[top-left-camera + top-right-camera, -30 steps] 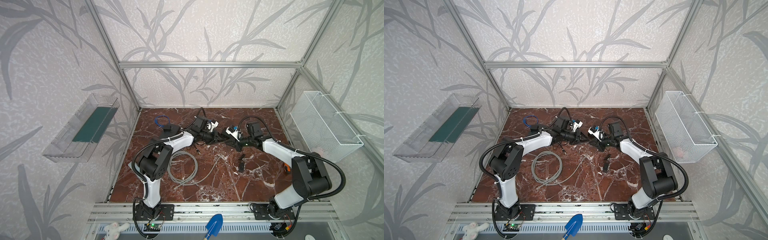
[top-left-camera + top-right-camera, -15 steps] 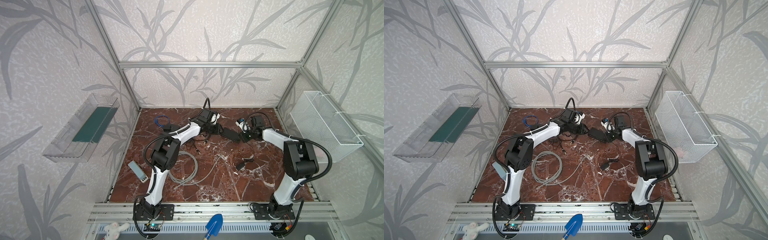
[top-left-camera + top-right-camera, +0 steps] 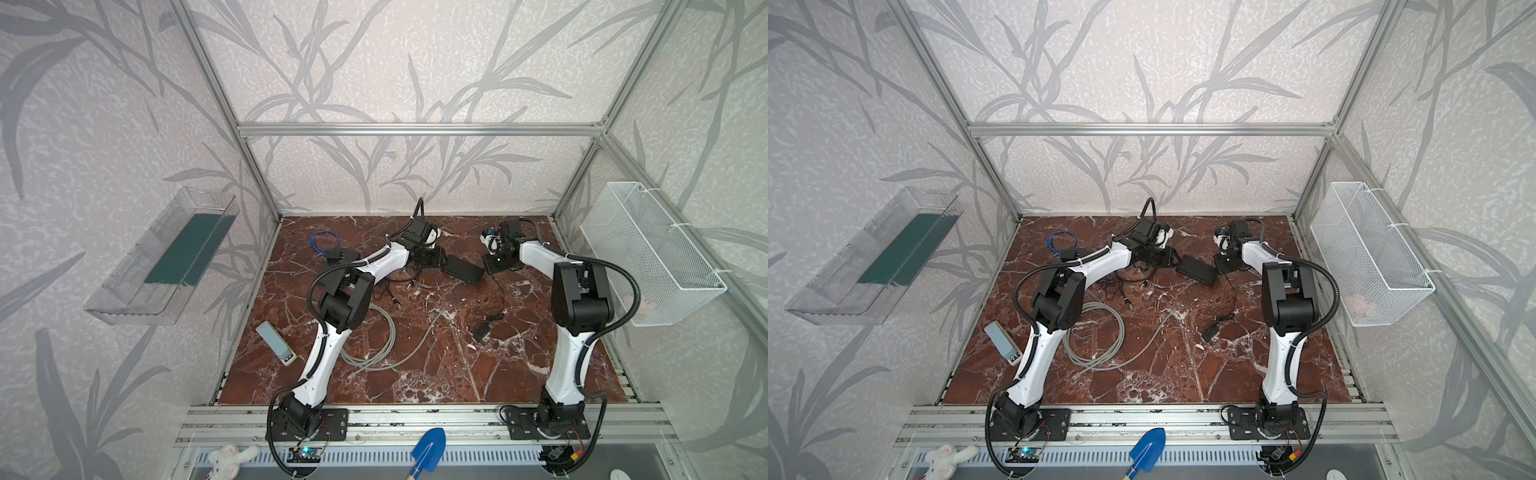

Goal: Insert the plug into the switch port

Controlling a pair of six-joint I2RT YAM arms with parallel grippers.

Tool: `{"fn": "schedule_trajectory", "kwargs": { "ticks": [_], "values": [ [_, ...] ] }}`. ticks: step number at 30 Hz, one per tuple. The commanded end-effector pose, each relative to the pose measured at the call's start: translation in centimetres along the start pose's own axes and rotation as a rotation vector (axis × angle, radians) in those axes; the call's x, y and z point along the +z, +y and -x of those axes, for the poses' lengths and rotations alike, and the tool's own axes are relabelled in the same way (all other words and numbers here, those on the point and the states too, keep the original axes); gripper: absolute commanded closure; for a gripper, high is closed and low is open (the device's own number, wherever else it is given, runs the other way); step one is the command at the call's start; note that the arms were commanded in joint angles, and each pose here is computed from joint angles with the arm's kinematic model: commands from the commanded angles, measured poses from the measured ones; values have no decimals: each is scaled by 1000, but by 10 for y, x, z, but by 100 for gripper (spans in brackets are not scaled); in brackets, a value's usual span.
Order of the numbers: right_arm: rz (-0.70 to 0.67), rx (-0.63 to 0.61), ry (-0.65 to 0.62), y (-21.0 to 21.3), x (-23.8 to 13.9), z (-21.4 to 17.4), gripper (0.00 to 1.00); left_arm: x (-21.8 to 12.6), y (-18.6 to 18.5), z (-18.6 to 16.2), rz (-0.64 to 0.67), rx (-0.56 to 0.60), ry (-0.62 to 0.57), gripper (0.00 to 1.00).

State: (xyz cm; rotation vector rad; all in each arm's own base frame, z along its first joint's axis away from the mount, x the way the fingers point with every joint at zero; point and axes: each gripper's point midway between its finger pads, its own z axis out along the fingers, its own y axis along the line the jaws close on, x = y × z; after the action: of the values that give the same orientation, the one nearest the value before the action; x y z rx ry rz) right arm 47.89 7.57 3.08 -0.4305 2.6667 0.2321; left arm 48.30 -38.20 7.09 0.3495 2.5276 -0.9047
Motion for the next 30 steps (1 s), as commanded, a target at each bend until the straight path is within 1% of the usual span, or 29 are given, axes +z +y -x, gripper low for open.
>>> {"fn": "schedule_trajectory", "kwargs": {
  "ticks": [1, 7, 13, 15, 17, 19, 23, 27, 30],
  "values": [
    [83, 13, 68, 14, 11, -13, 94, 10, 3, 4, 8, 15, -8, 59],
    [142, -62, 58, 36, 13, -18, 94, 25, 13, -1, 40, 12, 15, 58],
    [171, -96, 33, 47, 7, -18, 95, 33, 22, -7, 76, 26, 46, 58],
    [180, -106, 26, 50, 4, -18, 95, 36, 23, -10, 75, 28, 59, 58],
    [187, -114, 21, 54, 1, -18, 95, 36, 22, -17, 68, 34, 84, 63],
    [187, -118, 14, 57, -2, -18, 95, 33, 18, -25, 65, 47, 113, 66],
    [195, -127, -8, 66, -10, -19, 95, 16, 8, -49, 71, 70, 150, 67],
    [249, -109, -30, 77, -14, -23, 95, -2, 2, -68, 85, 44, 144, 69],
    [265, -108, -29, 83, -16, -29, 95, -16, 4, -76, 125, 33, 128, 69]
  ]
}}
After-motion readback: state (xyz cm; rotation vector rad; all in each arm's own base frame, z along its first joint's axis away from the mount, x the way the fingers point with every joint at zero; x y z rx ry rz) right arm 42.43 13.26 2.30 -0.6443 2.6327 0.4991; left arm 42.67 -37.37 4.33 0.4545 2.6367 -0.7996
